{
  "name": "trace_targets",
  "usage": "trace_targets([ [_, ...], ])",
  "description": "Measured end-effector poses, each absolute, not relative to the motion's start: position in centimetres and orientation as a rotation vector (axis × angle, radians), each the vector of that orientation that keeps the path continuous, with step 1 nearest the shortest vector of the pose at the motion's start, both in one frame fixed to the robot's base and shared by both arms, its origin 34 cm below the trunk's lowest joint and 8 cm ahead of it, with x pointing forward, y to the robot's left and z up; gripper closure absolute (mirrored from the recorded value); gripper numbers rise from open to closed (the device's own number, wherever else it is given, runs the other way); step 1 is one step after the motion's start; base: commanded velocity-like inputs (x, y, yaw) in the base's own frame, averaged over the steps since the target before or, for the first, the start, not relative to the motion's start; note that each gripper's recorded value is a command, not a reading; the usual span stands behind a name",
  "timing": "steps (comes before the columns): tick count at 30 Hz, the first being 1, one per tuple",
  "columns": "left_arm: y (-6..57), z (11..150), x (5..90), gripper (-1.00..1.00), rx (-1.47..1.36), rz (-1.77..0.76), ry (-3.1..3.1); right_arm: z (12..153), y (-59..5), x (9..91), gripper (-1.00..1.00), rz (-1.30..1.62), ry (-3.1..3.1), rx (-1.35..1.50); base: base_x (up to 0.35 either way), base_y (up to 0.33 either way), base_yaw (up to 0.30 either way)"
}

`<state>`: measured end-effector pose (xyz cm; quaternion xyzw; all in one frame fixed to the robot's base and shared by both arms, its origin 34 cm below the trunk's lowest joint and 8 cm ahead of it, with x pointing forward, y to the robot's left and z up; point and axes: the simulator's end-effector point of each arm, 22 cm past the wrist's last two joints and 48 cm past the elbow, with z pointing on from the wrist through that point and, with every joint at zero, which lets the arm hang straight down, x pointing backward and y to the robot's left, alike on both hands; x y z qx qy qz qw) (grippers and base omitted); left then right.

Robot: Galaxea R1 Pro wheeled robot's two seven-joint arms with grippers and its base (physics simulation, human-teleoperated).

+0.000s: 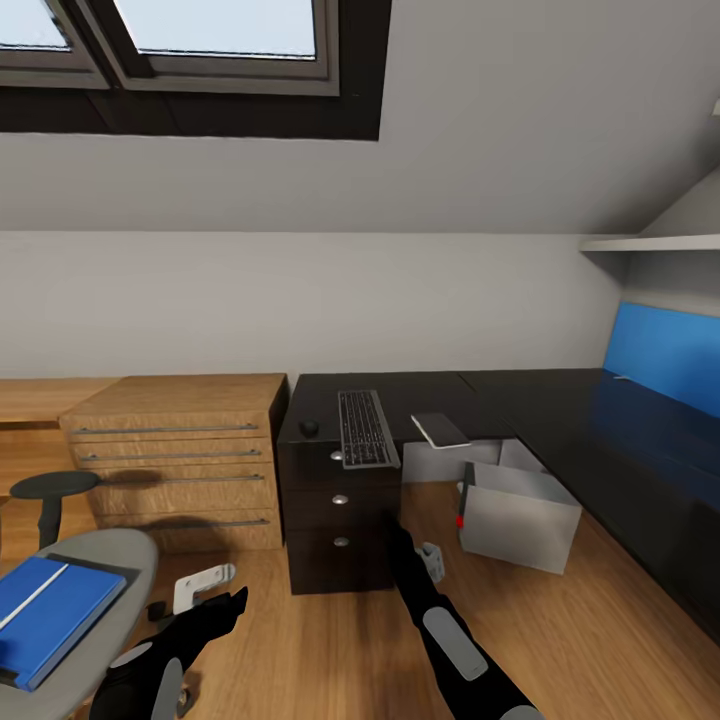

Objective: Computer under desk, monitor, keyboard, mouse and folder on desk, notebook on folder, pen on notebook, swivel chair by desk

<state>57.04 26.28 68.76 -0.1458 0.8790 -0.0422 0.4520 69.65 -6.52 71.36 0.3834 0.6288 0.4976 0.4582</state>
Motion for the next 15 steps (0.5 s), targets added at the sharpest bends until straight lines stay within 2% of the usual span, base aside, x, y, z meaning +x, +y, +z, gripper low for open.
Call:
trace_targets([
  [10, 25.8, 67.3, 56.7, -1.00, -0.359, -0.111, 2.204, 72.2, -5.3, 69.3, -1.00, 1.247, 1.551, 0.864, 0.146, 0.000, 0.000],
  [15, 25.8, 67.3, 56.7, -1.00, -0.359, -0.112, 2.205, 72.2, -5.4, 69.3, -1.00, 1.247, 1.548, 0.867, 0.243, 0.000, 0.000],
])
